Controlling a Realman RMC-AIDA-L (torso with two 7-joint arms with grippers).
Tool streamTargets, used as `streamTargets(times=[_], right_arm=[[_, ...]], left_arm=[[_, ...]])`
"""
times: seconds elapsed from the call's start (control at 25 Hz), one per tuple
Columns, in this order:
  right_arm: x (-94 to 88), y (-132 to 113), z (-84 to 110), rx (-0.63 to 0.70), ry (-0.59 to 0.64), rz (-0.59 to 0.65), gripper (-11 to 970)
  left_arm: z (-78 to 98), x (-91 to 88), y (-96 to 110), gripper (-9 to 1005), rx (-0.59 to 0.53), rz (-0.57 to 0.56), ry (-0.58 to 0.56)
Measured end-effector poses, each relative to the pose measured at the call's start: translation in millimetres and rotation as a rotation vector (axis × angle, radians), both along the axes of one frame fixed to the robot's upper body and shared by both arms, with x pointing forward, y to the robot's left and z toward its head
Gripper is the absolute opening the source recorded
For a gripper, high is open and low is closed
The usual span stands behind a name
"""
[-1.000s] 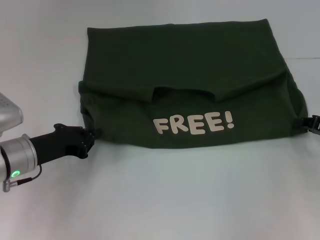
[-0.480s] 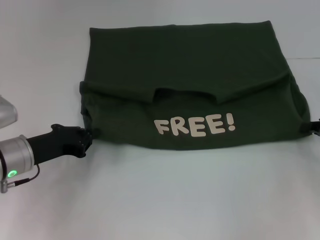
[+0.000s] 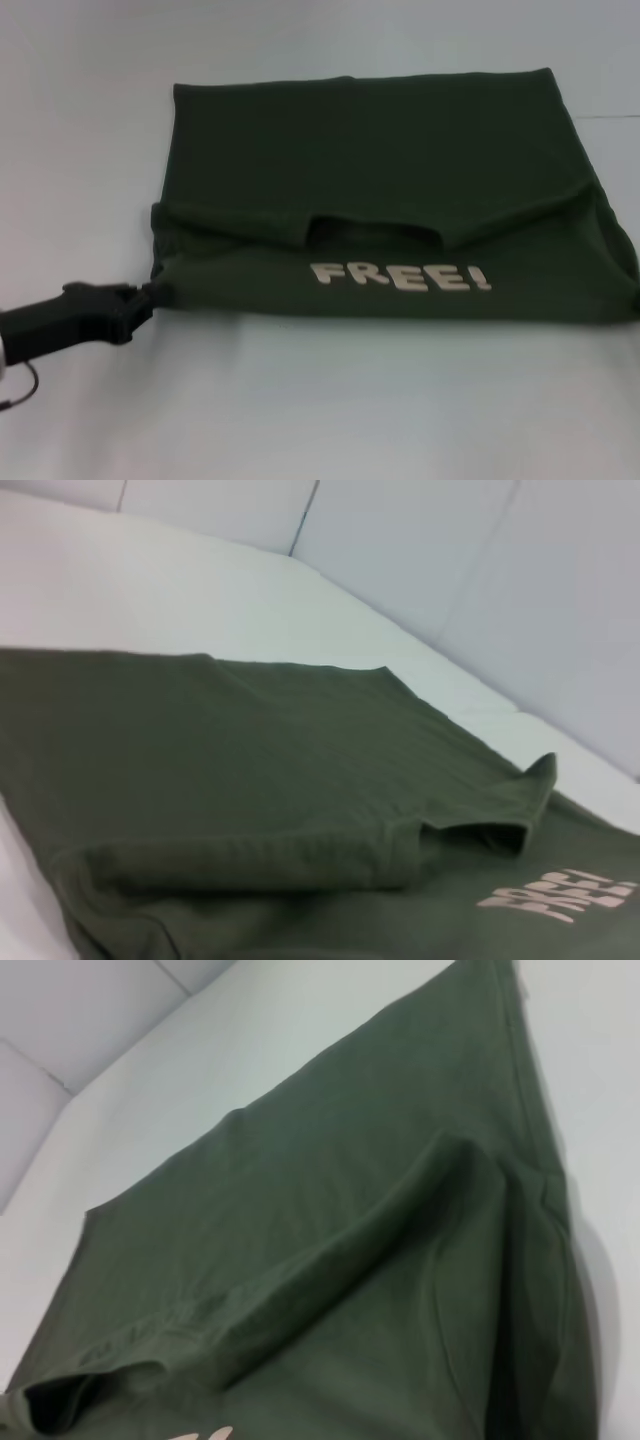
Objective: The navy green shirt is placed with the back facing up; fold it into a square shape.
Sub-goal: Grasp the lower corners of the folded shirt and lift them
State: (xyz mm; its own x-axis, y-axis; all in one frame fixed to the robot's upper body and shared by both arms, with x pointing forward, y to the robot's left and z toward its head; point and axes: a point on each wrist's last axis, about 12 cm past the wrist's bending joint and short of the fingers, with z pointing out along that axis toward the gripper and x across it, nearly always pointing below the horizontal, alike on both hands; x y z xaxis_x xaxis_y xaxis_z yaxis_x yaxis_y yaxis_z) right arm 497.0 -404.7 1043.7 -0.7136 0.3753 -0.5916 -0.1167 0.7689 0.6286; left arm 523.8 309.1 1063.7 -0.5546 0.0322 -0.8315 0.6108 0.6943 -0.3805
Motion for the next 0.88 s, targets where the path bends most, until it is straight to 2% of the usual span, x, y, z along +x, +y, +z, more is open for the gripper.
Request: streamTargets(times=[0.04, 0.4, 0.64, 0.88], right_arm=[[0.0, 0, 0.0, 0.0, 0.0, 0.0, 20], [-50.8, -13, -1.5, 0.036, -0.045, 0.059, 19], [-84.2, -21, -1.1, 0.046, -0.071, 0.075, 19], [-108.5, -23, -1.1, 0.063, -0.083, 0.091, 19]], left_arm=[[-0.3, -5.2, 2, 17, -0.018, -0.008, 0.018], [5.0, -44.1, 14, 17, -0.158, -0.082, 0.077], [1.8, -66.5, 15, 16, -0.199, -0.143, 0.133], [1.3, -82.9, 15, 17, -0.219, -0.221, 0.19]])
